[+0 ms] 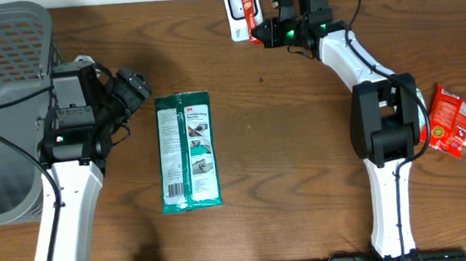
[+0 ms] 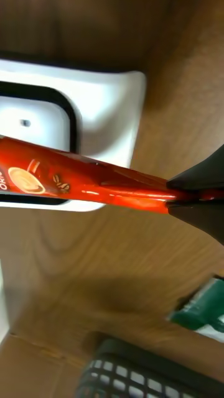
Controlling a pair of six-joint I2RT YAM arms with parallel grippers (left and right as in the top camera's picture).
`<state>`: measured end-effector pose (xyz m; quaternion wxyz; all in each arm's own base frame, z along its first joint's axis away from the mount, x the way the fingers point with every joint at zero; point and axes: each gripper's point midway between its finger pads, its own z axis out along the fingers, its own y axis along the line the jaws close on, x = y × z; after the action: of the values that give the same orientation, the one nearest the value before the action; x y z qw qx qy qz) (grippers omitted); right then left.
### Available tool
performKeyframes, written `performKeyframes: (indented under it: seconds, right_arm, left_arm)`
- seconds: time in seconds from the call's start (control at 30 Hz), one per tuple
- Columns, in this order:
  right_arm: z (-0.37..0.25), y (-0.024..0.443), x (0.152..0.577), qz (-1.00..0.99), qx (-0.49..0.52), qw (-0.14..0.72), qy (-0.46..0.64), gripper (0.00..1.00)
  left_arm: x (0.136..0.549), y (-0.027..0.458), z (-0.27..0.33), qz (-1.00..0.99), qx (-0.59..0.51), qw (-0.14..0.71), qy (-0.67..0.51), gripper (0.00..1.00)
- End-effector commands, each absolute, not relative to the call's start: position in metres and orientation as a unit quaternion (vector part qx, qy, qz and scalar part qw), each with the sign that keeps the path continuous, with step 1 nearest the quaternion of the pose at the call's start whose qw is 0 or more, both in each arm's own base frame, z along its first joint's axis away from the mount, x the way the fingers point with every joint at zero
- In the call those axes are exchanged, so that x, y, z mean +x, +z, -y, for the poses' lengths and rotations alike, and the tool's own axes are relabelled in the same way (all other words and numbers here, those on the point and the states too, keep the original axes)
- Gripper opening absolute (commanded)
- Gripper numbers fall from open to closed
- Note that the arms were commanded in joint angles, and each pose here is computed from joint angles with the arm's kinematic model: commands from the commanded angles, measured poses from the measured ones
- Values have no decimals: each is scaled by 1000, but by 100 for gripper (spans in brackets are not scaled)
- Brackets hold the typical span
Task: Scan the item barcode
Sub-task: 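Hold the Nescafe packet against the scanner face with the right gripper, then carry the Nescafe packet right and drop it at the table's right edge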
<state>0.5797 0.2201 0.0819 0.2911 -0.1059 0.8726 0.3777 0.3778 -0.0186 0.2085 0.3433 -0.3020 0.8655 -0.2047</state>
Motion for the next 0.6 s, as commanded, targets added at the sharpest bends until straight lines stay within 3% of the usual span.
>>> performKeyframes:
  seconds: [0.0, 0.23, 0.4, 0.57]
  right_arm:
    - [-206, 174, 570, -846, -155, 348, 372, 1]
    - [-158, 282, 477, -878, -158, 334, 305, 1]
    - [-59, 282, 426, -949, -60, 288, 114, 1]
    - [55, 256, 368, -973, 126, 178, -76, 1]
  left_arm:
    - [381, 220, 15, -863, -296, 359, -199, 85]
    - [381, 220, 15, -863, -296, 359, -199, 85]
    - [381, 220, 15, -863, -296, 359, -199, 85]
    - [381, 220, 15, -863, -296, 359, -199, 85]
